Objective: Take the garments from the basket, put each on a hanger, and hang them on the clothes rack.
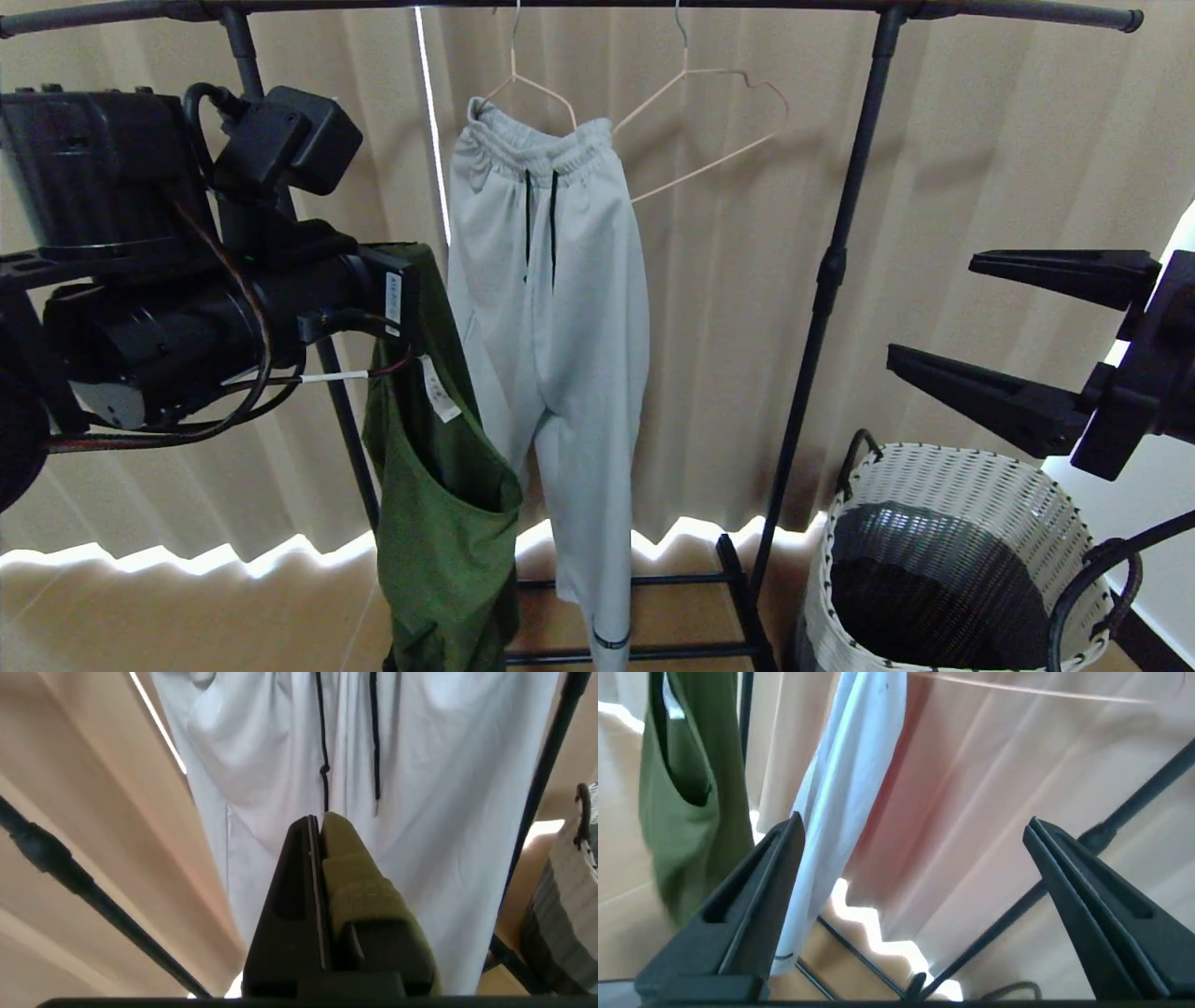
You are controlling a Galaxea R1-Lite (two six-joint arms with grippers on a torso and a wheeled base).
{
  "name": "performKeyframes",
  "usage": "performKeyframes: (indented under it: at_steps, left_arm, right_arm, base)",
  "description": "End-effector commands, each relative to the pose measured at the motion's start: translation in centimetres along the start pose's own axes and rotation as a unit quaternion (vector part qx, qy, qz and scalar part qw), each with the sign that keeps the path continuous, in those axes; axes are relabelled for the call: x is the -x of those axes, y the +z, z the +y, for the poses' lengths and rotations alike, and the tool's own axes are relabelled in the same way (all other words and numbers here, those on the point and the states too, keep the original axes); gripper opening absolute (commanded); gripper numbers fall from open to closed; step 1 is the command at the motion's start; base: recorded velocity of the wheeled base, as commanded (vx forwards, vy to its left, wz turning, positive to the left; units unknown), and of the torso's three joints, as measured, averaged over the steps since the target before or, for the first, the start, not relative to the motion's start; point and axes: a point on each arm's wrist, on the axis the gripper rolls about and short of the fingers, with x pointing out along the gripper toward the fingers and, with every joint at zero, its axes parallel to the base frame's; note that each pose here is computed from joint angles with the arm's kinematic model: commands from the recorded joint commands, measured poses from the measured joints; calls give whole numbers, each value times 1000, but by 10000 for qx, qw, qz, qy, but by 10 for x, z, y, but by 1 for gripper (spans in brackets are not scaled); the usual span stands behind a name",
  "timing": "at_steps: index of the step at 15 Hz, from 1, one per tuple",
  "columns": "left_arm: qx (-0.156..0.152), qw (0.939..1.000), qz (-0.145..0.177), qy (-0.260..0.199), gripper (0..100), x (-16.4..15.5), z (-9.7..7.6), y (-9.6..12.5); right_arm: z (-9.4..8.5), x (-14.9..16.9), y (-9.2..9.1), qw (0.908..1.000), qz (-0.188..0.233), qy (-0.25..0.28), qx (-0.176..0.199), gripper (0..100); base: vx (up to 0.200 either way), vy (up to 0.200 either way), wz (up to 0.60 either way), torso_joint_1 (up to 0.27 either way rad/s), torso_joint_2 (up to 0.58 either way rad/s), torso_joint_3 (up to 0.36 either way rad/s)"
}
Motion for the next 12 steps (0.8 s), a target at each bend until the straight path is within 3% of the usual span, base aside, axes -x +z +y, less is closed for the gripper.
performKeyframes:
  at_steps: [1,5,6,7,9,12]
  left_arm:
    - [25,9998,0,216,0,11,10,-1]
    - [73,9976,-25,691,0,46,35,-8]
    - [92,9964,-43,844,0,55,42,-10]
    - [106,9952,-76,969,0,63,47,-10]
    - [108,9943,-85,1057,0,67,51,-9]
    - [115,9943,-69,1061,0,67,52,-10]
  right_arm:
    - [-6,12,-12,9993,154,-334,11,100]
    - [-22,35,-41,9903,597,-1152,490,100]
    - [-24,45,-51,9840,692,-1525,610,100]
    - [-21,53,-59,9819,579,-1675,670,100]
    - [-16,57,-69,9814,486,-1721,696,100]
    - [-17,60,-98,9745,940,-2022,256,100]
  base:
    - [0,0,0,0,0,0]
    - [0,0,0,0,0,0]
    - [0,0,0,0,0,0]
    - [0,0,0,0,0,0]
    - [0,0,0,0,0,0]
    - [0,0,0,0,0,0]
